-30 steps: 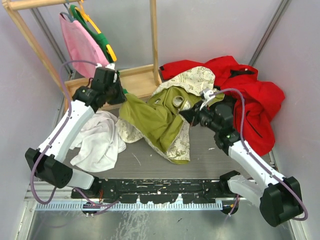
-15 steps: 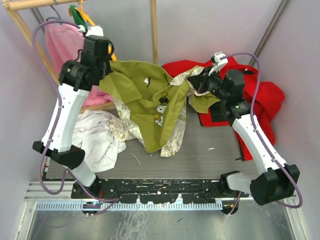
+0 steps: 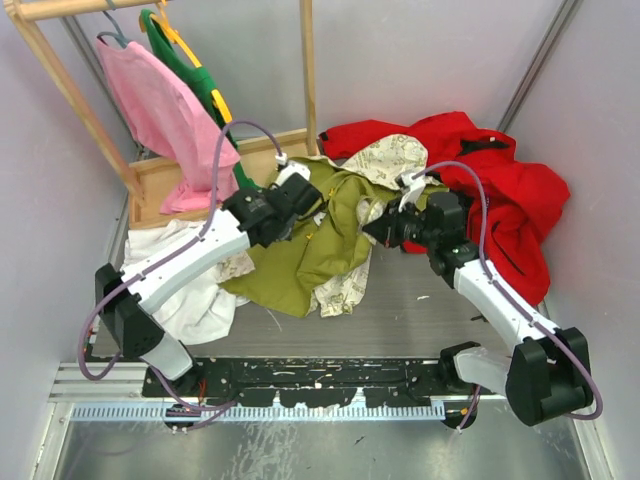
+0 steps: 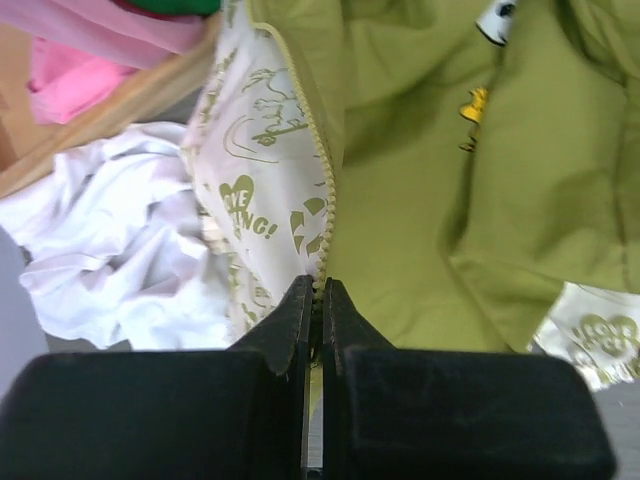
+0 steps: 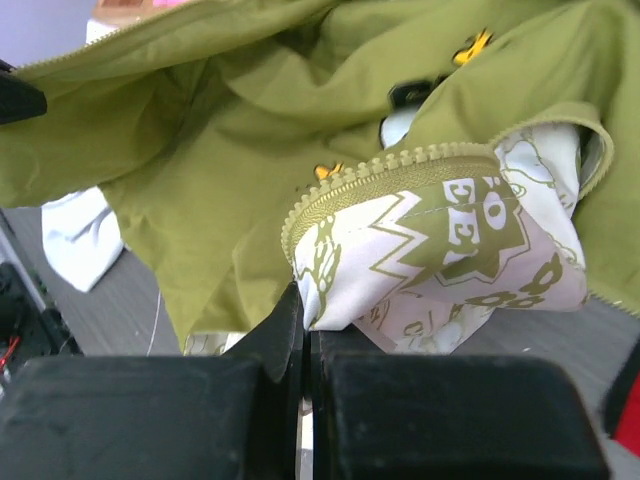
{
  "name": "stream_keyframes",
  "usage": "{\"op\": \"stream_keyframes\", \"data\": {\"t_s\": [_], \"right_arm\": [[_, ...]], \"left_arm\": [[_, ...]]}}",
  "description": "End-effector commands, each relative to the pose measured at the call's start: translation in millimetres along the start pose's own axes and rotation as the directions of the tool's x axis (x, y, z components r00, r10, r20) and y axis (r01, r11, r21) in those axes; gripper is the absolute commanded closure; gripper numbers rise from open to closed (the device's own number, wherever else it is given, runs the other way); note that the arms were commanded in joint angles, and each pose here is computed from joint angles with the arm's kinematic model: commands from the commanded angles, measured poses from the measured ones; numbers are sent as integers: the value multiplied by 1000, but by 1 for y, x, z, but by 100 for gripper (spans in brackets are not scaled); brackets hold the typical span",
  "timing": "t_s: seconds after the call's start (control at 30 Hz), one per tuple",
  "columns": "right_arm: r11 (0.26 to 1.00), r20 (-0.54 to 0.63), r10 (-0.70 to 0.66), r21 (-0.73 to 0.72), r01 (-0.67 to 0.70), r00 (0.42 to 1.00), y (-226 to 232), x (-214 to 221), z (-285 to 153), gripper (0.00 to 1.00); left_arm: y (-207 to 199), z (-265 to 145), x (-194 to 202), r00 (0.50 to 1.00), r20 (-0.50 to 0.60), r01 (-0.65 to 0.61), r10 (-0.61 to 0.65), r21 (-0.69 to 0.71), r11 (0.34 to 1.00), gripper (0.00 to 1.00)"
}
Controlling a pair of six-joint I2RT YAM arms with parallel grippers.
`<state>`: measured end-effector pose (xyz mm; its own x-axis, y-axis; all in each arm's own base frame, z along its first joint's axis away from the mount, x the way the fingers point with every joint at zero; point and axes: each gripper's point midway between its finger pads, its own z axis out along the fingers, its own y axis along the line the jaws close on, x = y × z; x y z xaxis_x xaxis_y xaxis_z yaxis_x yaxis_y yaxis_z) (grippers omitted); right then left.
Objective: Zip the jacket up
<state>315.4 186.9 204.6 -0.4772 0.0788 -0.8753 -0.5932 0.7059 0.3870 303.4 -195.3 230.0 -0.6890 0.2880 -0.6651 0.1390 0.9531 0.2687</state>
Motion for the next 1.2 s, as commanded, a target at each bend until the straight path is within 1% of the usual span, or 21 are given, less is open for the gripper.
{"op": "stream_keyframes", "data": {"t_s": [0.0,0.07,0.23,0.27,0.37,0.47,0.57,0.6,0.67,0.7,0.87,1.03,1.17], "right_arm": [[993,67,-44,-102,50,997,25,-2,-2,99],[993,51,-33,-112,38,998,24,10,0,99],[994,28,-21,-103,24,999,20,29,0,99],[995,25,-19,-100,22,1000,19,30,0,99],[995,21,-15,-101,18,1000,19,34,-2,99],[995,20,-12,-99,14,1000,19,39,-3,98],[995,16,-10,-103,11,1000,19,43,-4,98],[995,14,-9,-103,10,1000,19,45,-4,98],[995,13,-6,-104,8,1000,19,48,-5,98],[994,15,-5,-106,7,1000,19,50,-5,98],[994,20,11,-109,-8,1000,18,59,-5,98],[994,16,20,-109,-18,1000,17,63,-4,98],[994,18,22,-110,-20,1000,18,64,-4,98]], "left_arm": [[-36,2,3,997,39,69,-71,48,996,100],[-58,7,16,998,18,60,-62,76,995,100],[-117,11,42,1000,-3,12,-12,197,980,89],[-129,9,42,1000,7,14,-16,227,974,86],[-150,1,49,1000,-8,23,-22,317,948,72],[-166,-8,62,998,-53,54,-35,418,907,61],[-167,-15,74,996,-83,71,-37,465,882,58],[-164,-18,77,995,-89,78,-41,473,877,55],[-156,-20,85,995,-92,83,-44,477,875,45],[-151,-19,89,994,-103,88,-45,473,877,43],[-126,0,116,974,-211,165,-76,440,883,42],[-119,19,134,946,-304,242,-109,443,863,43],[-109,42,136,934,-326,274,-148,386,881,46]]}}
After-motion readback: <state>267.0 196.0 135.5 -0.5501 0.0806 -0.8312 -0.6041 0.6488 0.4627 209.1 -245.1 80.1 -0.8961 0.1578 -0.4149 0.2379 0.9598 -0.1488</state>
